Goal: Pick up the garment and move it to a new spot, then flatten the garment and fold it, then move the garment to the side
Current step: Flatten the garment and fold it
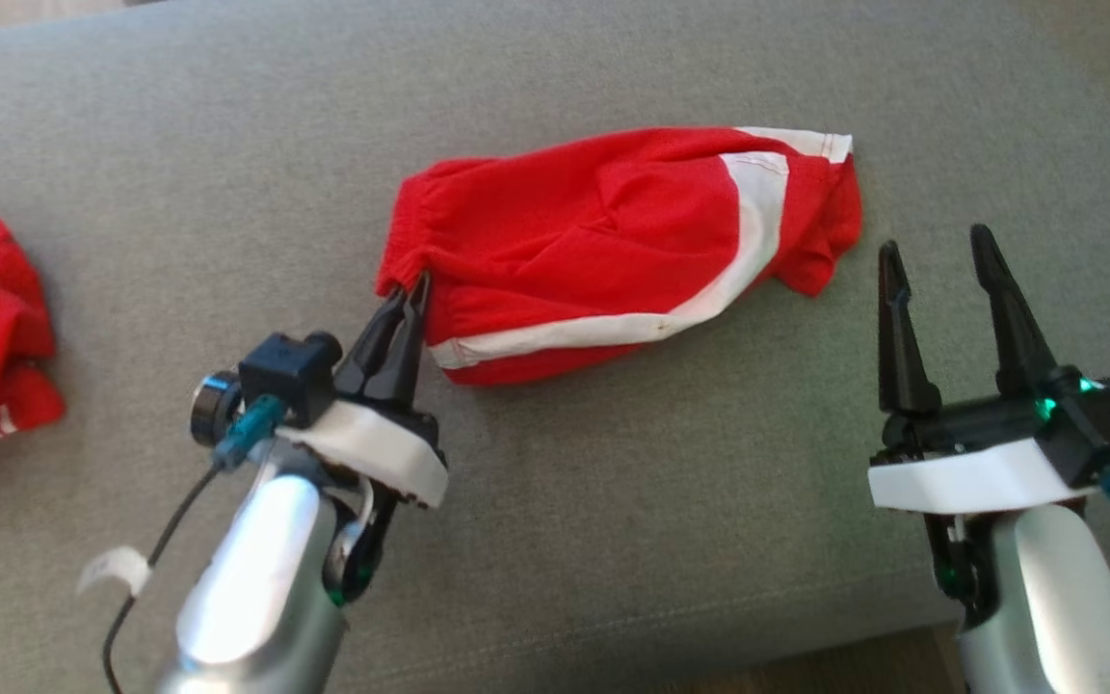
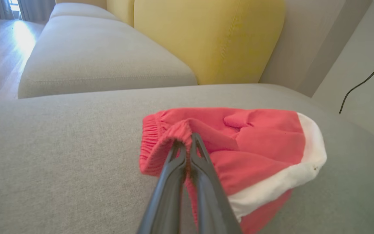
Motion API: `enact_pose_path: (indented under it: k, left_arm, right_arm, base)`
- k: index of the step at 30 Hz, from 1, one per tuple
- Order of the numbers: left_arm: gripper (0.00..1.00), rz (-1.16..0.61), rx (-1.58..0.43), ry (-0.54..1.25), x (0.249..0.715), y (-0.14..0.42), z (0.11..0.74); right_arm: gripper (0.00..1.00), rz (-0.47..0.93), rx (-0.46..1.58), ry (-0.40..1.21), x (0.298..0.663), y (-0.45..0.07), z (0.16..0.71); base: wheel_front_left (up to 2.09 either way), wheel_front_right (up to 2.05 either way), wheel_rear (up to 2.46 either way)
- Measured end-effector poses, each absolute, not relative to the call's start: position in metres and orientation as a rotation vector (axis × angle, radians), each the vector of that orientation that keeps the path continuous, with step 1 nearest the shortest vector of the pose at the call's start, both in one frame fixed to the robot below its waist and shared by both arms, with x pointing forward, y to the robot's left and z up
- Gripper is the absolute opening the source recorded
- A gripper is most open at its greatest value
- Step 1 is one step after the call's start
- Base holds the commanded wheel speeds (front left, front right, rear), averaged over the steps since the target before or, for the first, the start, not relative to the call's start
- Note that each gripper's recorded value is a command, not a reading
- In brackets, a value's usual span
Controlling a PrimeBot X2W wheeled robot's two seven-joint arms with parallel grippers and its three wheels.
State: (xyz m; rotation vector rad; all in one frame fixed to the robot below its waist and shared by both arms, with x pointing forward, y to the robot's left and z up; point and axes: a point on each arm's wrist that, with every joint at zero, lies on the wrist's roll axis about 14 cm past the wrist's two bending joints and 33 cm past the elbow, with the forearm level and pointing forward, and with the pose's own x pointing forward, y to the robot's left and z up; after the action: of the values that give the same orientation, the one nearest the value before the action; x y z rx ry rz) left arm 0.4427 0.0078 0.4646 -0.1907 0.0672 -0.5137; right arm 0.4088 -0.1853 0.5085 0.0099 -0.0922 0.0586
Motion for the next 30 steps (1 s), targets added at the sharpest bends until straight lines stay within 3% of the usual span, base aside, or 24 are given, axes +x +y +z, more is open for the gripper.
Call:
enact_pose_path:
  k: [10, 16, 30]
  left_arm:
    - [0.0, -0.473, -0.011, 0.201, 0.493, 0.011, 0.416]
    - [0.0, -0.468, 0.04, 0.275, 0.494, 0.017, 0.39]
    - [0.0, -0.375, 0.045, 0.238, 0.496, 0.05, 0.41]
  right_arm:
    - [1.0, 0.032, 0.013, -0.082, 0.416, -0.196, 0.505]
    - [1.0, 0.017, 0.011, -0.071, 0.414, -0.201, 0.501]
    - [1.0, 0.093, 0.03, -0.095, 0.426, -0.174, 0.506]
  base:
    - [0.0, 0.0, 0.0]
    - [0.0, 0.0, 0.0]
    - [0.0, 0.0, 0.0]
